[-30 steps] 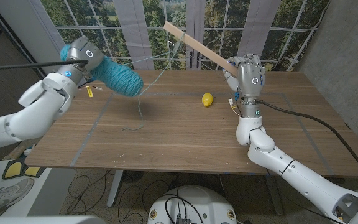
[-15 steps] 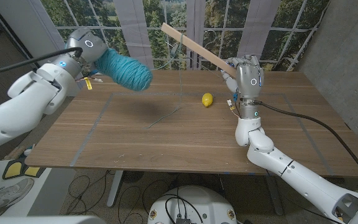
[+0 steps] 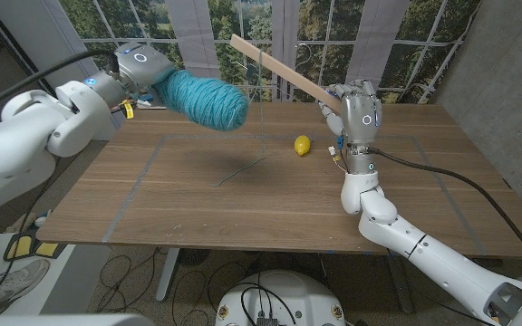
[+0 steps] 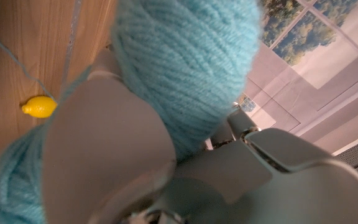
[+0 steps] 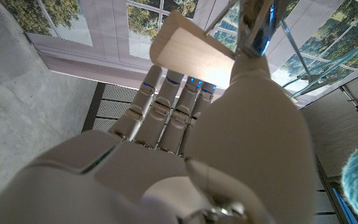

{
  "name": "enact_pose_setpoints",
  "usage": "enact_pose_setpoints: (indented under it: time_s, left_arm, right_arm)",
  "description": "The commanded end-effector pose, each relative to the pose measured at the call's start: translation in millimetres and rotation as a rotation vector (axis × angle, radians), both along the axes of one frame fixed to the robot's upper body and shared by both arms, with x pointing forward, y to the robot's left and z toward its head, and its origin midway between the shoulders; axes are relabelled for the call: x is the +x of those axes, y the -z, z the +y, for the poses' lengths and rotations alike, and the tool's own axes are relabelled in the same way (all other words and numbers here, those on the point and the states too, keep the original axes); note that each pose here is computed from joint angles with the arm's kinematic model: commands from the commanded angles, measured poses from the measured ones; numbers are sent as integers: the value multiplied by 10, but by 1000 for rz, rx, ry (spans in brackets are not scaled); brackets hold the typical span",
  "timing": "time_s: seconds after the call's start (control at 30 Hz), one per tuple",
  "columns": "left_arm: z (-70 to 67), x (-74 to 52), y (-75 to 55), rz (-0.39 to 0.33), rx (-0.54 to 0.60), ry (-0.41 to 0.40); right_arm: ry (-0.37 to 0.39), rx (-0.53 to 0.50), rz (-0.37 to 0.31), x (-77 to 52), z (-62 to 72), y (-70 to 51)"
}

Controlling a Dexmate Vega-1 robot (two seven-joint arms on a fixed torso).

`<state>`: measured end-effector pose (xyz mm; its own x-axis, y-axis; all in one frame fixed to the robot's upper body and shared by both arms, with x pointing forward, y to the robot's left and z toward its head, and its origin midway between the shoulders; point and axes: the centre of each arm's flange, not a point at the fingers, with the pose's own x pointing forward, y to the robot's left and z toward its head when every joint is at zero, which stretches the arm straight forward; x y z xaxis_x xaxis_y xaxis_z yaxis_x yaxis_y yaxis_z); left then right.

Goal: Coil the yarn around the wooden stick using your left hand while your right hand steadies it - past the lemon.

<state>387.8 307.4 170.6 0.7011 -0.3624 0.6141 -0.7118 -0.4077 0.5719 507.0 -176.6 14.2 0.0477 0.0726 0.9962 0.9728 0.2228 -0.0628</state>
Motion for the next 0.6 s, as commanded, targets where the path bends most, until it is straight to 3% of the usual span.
enact_pose_setpoints:
  time_s: [0.03, 0.17, 0.6]
  left_arm:
    - [-265, -333, -220, 19, -41, 269]
    - [-293, -424, -317, -9, -48, 302]
    - [-517, -551, -660, -68, 3, 271]
  right_arm:
    - [11, -45, 53, 107, 137, 74]
    - [12, -54, 76, 157, 144, 120]
    - [-18, -132, 103, 232, 294, 338]
